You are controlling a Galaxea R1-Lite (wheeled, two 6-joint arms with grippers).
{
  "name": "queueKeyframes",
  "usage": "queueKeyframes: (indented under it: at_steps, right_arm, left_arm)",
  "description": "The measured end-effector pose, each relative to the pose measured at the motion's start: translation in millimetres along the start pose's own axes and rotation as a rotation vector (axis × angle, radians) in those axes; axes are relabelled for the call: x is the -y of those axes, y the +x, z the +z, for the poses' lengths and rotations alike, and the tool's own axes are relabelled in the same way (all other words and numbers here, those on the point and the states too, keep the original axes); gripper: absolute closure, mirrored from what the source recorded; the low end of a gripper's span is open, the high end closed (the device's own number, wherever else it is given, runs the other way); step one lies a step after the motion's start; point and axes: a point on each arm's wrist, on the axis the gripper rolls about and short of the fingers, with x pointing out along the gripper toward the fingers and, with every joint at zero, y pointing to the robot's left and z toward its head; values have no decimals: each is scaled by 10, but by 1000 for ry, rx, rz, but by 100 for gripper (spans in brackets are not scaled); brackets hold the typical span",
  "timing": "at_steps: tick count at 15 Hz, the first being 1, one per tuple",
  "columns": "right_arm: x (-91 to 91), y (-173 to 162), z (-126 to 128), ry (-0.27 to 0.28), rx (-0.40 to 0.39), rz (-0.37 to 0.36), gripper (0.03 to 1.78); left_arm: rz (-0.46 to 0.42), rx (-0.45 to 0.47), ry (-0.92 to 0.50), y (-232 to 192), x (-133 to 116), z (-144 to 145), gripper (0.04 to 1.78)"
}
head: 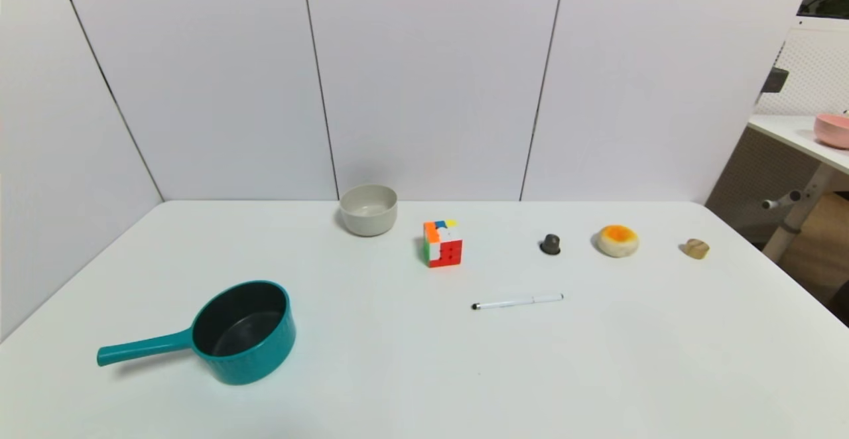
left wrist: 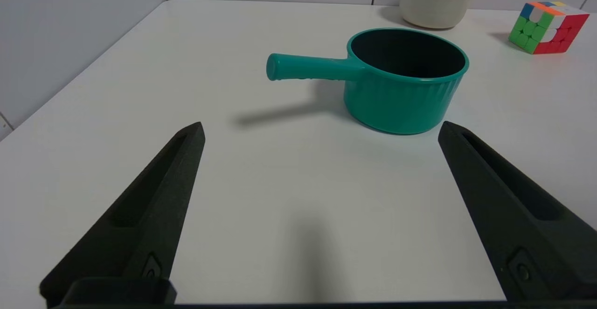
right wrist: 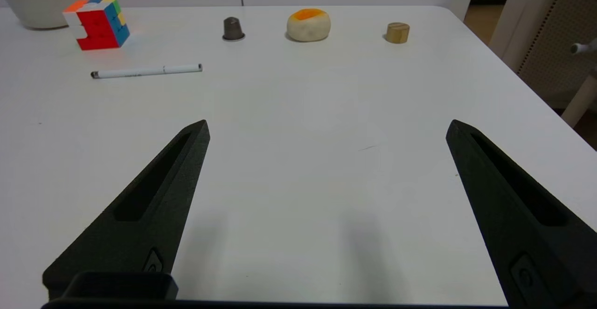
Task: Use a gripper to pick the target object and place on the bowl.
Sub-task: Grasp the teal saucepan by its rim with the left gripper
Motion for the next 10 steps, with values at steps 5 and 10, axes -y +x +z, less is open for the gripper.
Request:
queueKeyframes:
  at_steps: [5, 10]
  right_arm:
    - [0, 0, 0, 0, 0, 0, 6]
    - [0, 0, 0, 0, 0, 0, 6]
  left_arm:
    - [0, 0, 0, 0, 0, 0, 5]
    - [0, 0, 0, 0, 0, 0, 5]
